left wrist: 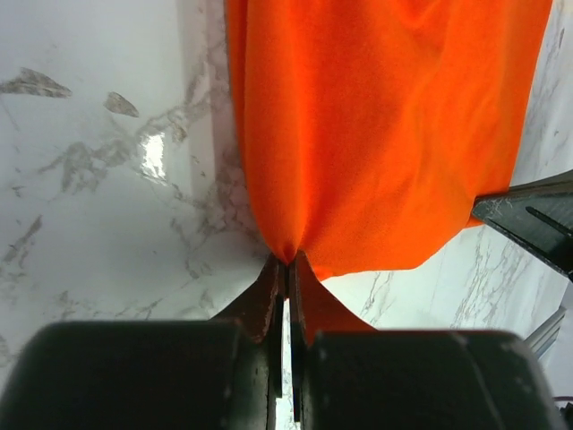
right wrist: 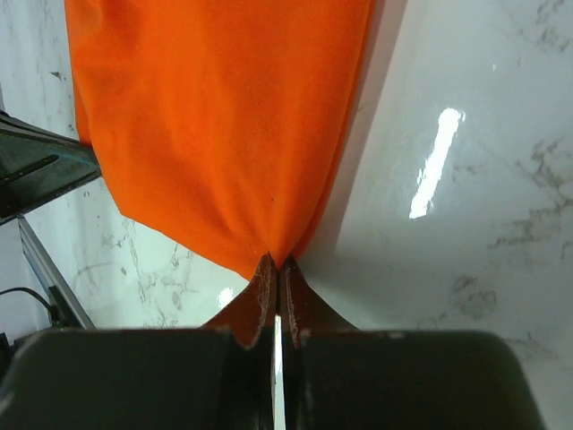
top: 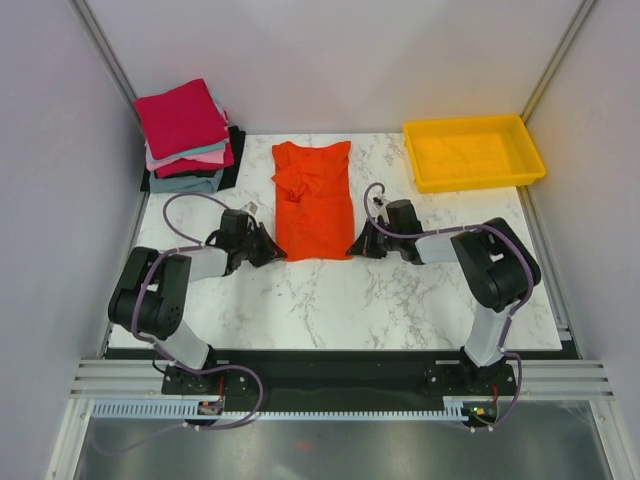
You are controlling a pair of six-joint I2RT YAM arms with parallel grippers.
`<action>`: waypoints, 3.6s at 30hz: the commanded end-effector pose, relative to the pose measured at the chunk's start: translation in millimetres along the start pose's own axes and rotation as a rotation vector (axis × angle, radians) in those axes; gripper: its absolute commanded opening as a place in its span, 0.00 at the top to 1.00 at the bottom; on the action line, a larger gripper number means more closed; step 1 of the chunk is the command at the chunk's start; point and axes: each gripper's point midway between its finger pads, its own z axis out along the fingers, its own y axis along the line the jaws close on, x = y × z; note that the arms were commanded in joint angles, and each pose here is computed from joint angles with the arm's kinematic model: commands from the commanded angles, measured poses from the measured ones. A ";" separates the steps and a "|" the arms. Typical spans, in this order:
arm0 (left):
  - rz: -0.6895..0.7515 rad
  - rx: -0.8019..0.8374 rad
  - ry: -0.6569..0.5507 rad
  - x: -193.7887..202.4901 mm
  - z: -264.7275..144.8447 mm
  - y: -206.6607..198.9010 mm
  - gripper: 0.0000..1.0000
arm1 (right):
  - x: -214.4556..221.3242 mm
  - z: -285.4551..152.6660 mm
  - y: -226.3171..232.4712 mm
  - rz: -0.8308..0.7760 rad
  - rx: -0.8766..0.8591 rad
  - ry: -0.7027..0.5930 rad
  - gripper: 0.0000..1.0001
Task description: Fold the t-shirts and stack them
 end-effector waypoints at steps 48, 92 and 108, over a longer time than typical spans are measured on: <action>0.093 0.030 0.012 -47.0 -128.9 -104.2 0.98 | -97.4 -96.9 95.8 -0.089 0.131 -0.100 1.00; 0.264 -0.234 -0.161 -205.1 -59.7 -106.0 0.27 | -252.1 -37.9 86.7 -0.119 -0.082 -0.282 0.22; 0.215 -0.123 0.101 -46.3 30.9 -92.5 0.37 | -208.9 76.2 69.2 0.042 -0.380 -0.058 0.65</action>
